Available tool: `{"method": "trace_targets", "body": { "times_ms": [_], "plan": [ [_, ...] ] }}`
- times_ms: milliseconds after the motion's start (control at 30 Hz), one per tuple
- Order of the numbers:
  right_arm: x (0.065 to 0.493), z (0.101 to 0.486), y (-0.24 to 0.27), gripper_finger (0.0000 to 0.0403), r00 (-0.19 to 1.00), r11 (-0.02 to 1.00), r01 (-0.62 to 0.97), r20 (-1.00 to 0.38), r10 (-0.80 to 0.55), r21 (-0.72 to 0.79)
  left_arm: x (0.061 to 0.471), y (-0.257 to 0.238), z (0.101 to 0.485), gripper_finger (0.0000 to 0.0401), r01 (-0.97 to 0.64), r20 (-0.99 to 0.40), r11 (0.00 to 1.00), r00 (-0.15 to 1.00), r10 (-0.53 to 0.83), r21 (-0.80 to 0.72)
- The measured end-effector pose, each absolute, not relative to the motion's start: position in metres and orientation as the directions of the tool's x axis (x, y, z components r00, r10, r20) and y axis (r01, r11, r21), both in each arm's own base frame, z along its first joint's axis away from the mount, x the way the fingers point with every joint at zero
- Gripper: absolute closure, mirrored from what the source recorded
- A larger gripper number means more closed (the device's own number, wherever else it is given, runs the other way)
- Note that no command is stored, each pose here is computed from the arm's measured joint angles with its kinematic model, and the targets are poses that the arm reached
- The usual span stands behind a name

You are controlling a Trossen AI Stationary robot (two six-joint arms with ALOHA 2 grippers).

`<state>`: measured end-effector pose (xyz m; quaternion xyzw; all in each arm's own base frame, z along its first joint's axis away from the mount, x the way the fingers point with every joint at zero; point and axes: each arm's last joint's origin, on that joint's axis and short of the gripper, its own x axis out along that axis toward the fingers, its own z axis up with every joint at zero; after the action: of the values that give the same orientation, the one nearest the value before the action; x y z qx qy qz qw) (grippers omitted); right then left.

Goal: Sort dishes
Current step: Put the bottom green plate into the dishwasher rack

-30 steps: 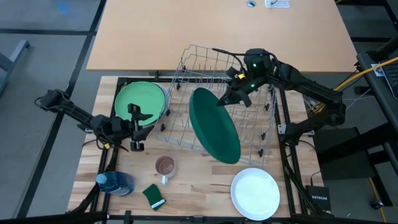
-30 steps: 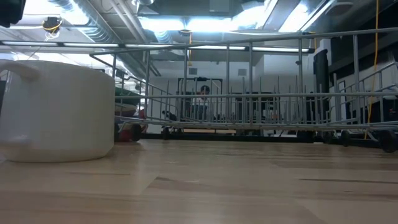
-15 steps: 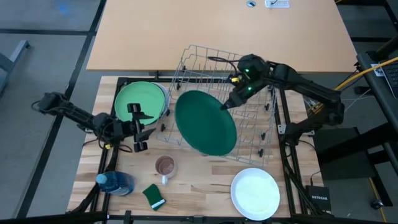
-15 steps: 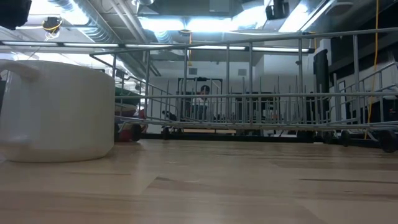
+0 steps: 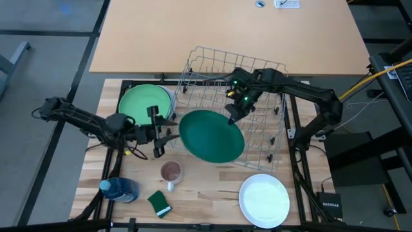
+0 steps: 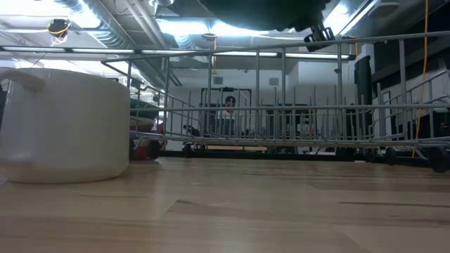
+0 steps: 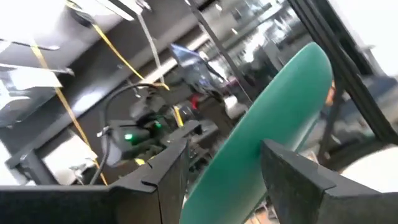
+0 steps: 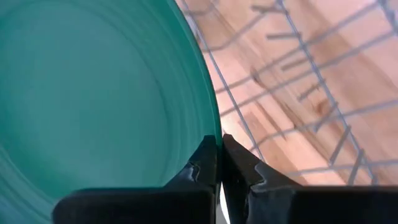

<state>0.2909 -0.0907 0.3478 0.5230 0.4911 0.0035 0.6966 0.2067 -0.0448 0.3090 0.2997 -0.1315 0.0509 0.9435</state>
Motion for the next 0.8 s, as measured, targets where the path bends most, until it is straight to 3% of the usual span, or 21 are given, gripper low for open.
{"method": "trace_targets", "body": {
  "times_ms": [233, 433, 800],
  "plan": [
    [0.294, 0.341, -0.092, 0.0394, 0.488, 0.439, 0.532, -0.686, 0.539, 0.724, 0.211, -0.046, 0.315, 0.0217, -0.047, 0.078, 0.797, 0.997, 0.000, 0.602],
    [0.295, 0.341, -0.092, 0.0395, 0.493, 0.427, 0.534, -0.679, 0.543, 0.729, 0.211, -0.048, 0.321, 0.0217, 0.053, 0.024, 0.790, 0.996, -0.085, 0.611],
    [0.295, 0.341, -0.092, 0.0392, 0.493, 0.388, 0.579, -0.686, 0.535, 0.718, 0.230, -0.036, 0.300, 0.0221, 0.191, -0.115, 0.798, 0.982, -0.152, 0.572]
  ]
}}
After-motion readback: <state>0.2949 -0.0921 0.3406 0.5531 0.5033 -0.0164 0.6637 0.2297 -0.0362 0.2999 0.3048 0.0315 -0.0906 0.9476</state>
